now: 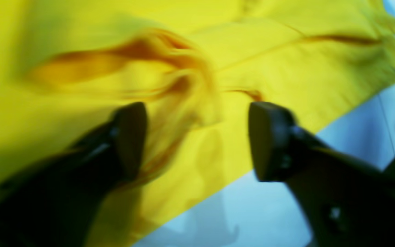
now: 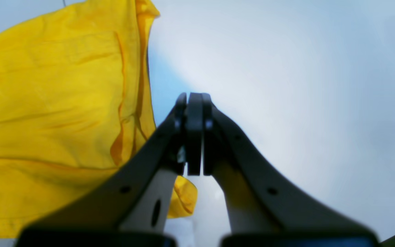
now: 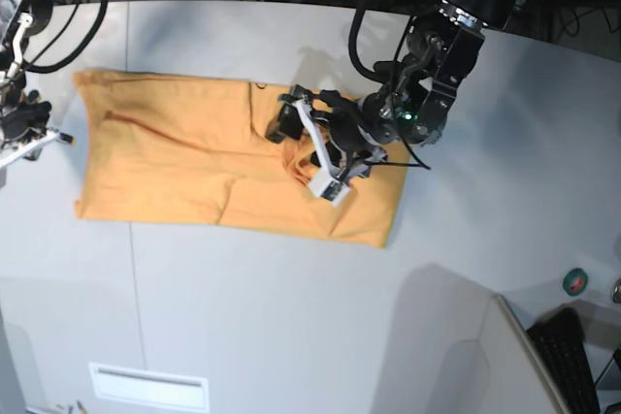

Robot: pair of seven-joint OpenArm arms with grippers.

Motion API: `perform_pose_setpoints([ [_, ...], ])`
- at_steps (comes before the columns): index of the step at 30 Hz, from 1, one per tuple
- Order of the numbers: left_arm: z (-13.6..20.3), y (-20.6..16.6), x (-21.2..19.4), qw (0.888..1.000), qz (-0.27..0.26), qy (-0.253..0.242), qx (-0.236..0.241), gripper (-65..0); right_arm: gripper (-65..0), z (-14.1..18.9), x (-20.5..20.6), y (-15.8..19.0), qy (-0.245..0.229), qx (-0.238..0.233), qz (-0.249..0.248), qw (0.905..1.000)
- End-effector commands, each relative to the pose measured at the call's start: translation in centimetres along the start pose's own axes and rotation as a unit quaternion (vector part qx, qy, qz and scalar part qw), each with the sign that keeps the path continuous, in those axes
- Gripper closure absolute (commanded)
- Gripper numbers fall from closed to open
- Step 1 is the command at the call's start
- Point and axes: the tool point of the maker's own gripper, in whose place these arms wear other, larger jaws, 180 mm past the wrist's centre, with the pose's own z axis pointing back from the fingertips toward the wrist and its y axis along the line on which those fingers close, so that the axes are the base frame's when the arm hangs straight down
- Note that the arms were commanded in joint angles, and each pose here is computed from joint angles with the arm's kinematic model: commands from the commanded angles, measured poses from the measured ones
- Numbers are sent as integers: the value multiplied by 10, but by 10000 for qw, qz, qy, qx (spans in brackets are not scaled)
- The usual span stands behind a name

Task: Layout the t-shirt on the table in an organized manner, then fold the t-shirt properly
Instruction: 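Fold the held end over toward the right gripper with the left gripper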

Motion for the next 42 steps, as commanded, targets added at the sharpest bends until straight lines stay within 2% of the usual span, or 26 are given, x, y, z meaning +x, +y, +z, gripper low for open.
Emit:
perform_pose_setpoints([
  [1,-1,-7,14,9997,-72,-190,-114,-502,0,3,18,-3,-266,-22,47,9996],
  [10,-22,-74,24,9965,-179,-234,-777,-502,0,3,18,-3,-266,-22,47,9996],
  [13,-19,-89,34,9946,-321,-361,-922,-489,0,3,18,-3,-266,-22,47,9996],
  [15,-9,-86,47,9938,-371,-583,-867,-402,0,3,18,-3,-266,-22,47,9996],
  [16,0,-70,49,9946,-405,-656,-702,-311,0,3,18,-3,-267,-28,42,9996],
  [18,19,-41,48,9957,-331,-784,-368,-69,0,3,18,-4,-269,-39,32,9996],
  [19,27,-27,49,9958,-256,-857,-202,0,0,3,18,-5,-270,-44,26,9996],
  [23,54,32,37,9942,162,-939,501,0,0,3,17,-3,-258,-24,49,9997],
  [26,49,47,16,9953,87,-606,749,0,0,2,14,3,-240,30,-14,9997],
  [30,29,26,-15,9981,-207,-79,574,0,0,1,15,8,-261,74,-49,9996],
  [35,14,-13,-34,9977,-614,248,128,0,0,1,17,7,-278,61,-68,9996],
  [38,19,0,-22,9984,-480,74,277,0,0,1,17,4,-285,40,-67,9996],
  [42,44,47,6,9954,-103,-407,863,0,0,2,16,4,-273,32,-59,9996],
])
